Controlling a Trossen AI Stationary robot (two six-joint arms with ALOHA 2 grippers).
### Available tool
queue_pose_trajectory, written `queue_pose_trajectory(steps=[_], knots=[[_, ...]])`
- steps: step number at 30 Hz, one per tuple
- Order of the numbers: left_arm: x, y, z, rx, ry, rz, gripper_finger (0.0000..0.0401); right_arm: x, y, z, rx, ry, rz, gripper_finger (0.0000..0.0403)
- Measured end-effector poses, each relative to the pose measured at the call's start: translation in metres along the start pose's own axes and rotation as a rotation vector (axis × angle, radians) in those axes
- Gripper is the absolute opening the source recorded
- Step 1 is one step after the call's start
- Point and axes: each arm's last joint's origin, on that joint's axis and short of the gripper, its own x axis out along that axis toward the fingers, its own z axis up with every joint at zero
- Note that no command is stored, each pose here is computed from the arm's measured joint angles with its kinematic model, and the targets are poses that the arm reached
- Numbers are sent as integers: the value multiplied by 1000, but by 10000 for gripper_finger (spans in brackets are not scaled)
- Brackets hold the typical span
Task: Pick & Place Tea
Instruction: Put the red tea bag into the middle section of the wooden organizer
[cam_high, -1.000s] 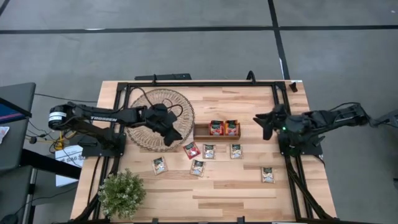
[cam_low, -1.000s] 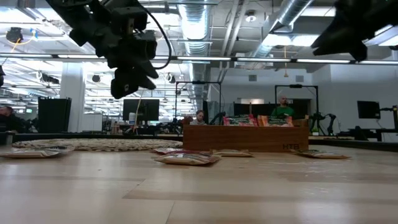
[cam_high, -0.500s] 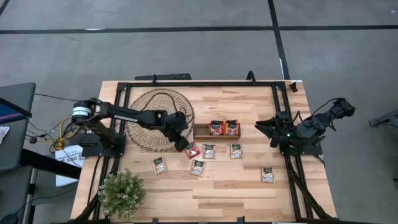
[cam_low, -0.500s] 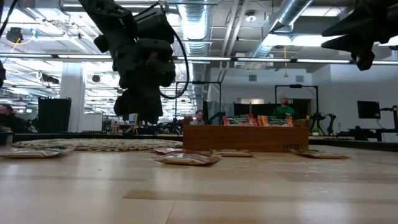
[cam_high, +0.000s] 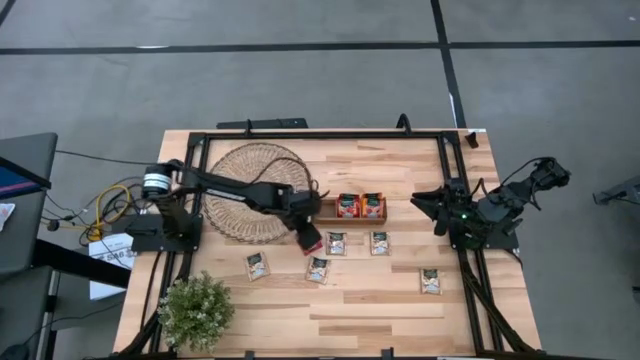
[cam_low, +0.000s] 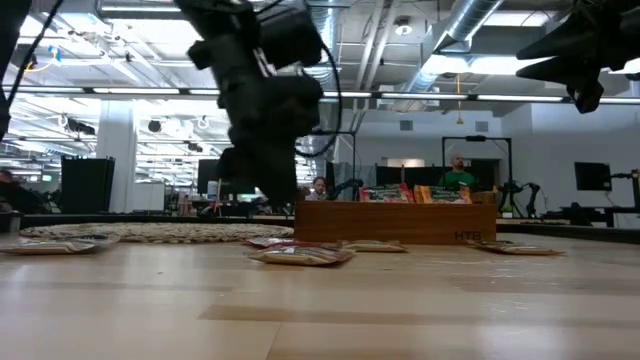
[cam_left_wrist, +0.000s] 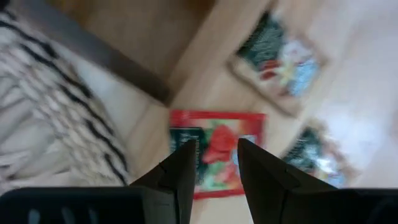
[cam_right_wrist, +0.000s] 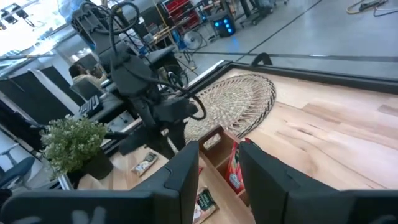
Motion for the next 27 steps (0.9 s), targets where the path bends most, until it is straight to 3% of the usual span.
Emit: queue_pose_trajectory(steps=[6, 15, 27], knots=[[20, -7, 5, -5, 111, 91, 110, 0, 1, -1, -2, 22, 29, 109], [22, -8, 8, -42, 95, 184, 110, 0, 1, -2, -6, 42, 51, 109], [28, -5, 5, -47, 124, 205, 110, 0, 1, -2, -10, 53, 61, 109]])
